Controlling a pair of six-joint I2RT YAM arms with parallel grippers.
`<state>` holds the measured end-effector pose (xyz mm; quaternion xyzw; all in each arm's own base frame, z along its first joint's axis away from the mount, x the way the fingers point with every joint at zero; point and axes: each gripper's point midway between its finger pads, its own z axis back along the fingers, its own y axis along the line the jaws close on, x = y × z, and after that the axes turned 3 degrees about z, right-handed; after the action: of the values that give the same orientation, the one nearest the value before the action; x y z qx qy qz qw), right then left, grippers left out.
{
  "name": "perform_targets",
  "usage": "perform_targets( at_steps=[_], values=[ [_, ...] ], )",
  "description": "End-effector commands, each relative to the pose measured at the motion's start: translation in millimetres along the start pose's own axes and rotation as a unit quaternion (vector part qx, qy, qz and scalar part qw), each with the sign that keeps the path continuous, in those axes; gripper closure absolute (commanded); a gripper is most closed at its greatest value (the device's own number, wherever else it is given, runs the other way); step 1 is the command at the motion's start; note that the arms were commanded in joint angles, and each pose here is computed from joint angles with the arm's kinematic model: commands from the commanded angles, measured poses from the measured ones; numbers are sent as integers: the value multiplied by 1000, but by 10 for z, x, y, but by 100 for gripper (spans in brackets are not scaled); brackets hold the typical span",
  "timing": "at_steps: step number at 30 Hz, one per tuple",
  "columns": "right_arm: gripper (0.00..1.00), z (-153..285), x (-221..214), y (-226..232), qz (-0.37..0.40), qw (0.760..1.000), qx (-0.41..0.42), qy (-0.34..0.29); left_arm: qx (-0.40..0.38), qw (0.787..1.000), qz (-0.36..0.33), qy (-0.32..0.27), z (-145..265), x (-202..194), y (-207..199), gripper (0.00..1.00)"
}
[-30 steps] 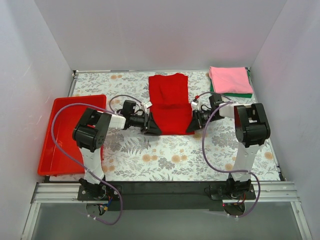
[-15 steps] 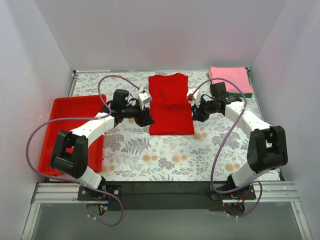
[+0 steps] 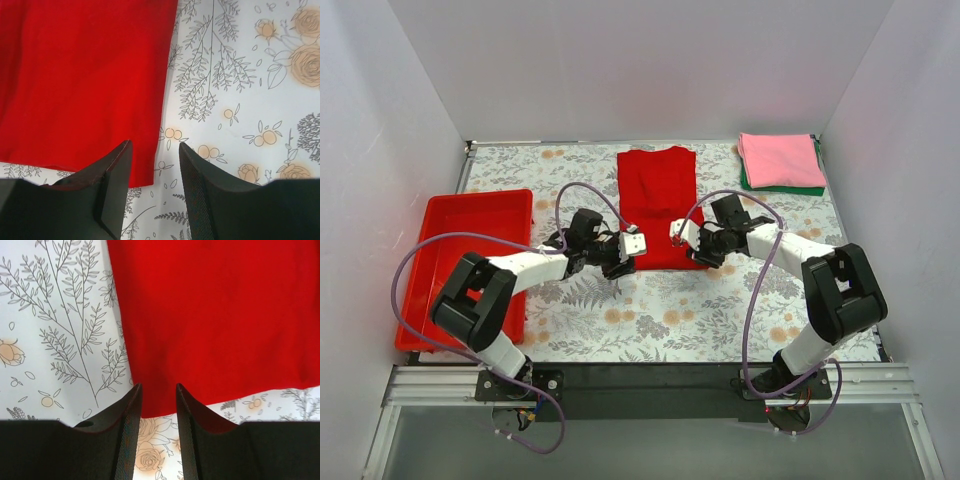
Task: Fold and stack the t-shirts
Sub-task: Fold the tshirt
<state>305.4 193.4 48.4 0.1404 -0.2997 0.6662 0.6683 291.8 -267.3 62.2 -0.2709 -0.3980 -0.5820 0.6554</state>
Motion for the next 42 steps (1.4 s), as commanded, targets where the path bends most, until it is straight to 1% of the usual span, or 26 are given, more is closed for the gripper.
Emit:
perform_targets(
  at_steps=[1,6,9,14,15,17,19,20,21,22,23,24,25,27,29,30,31,32,33,34,38,42],
  values=[
    [60,-98,-98,60,19,1000,7,8,13,999,-42,-2,-46,-3,83,58],
    [59,-116,-128,168,20,1000,21,6,10,999,-45,14,-122,-148,75,57],
    [58,-153,-188,170,23,999,23,17,6,999,-44,31,-160,-289,63,58],
    [60,-222,-286,201,22,999,33,31,-5,998,-49,50,-169,-435,-6,61],
    [64,-227,-297,207,22,999,34,33,-8,997,-48,55,-173,-471,-18,63],
    [68,-241,-314,210,21,998,36,36,-11,997,-47,66,-175,-534,-34,64],
    [75,-246,-336,225,23,998,37,40,-10,996,-50,72,-179,-570,-26,69],
    [79,-247,-346,235,22,998,38,40,-6,996,-48,80,-187,-605,-4,73],
    [82,-245,-360,246,22,998,39,42,-3,995,-47,82,-189,-609,13,80],
    [87,-246,-366,251,22,998,39,43,-3,995,-45,87,-190,-627,17,85],
    [95,-233,-355,240,23,998,36,42,-2,995,-45,85,-192,-607,33,90],
    [99,-221,-333,217,23,998,33,40,0,995,-48,83,-186,-576,46,93],
    [99,-185,-293,178,23,999,25,37,0,996,-46,77,-181,-528,53,100],
    [99,-107,-149,44,18,1000,10,22,7,998,-37,46,-135,-285,150,100],
    [99,42,-21,-108,2,1000,-8,9,7,999,-8,32,-44,-118,245,100],
    [99,102,63,-167,-1,1000,-12,-3,12,1000,-15,7,-11,140,392,100],
    [99,239,233,-363,3,999,-34,-21,8,1000,-5,6,32,195,419,100],
    [99,321,252,-433,-5,999,-39,-26,12,1000,-2,-1,85,273,490,100],
    [99,387,317,-498,-3,998,-46,-34,17,1000,-12,-14,130,434,582,100],
    [99,494,428,-635,7,997,-63,-41,21,1000,-14,-16,165,495,608,100],
    [99,627,524,-687,19,997,-61,-41,21,999,-29,-26,237,667,656,100],
    [99,712,523,-561,17,998,-45,-38,13,999,-31,-28,322,747,574,100]
  ],
)
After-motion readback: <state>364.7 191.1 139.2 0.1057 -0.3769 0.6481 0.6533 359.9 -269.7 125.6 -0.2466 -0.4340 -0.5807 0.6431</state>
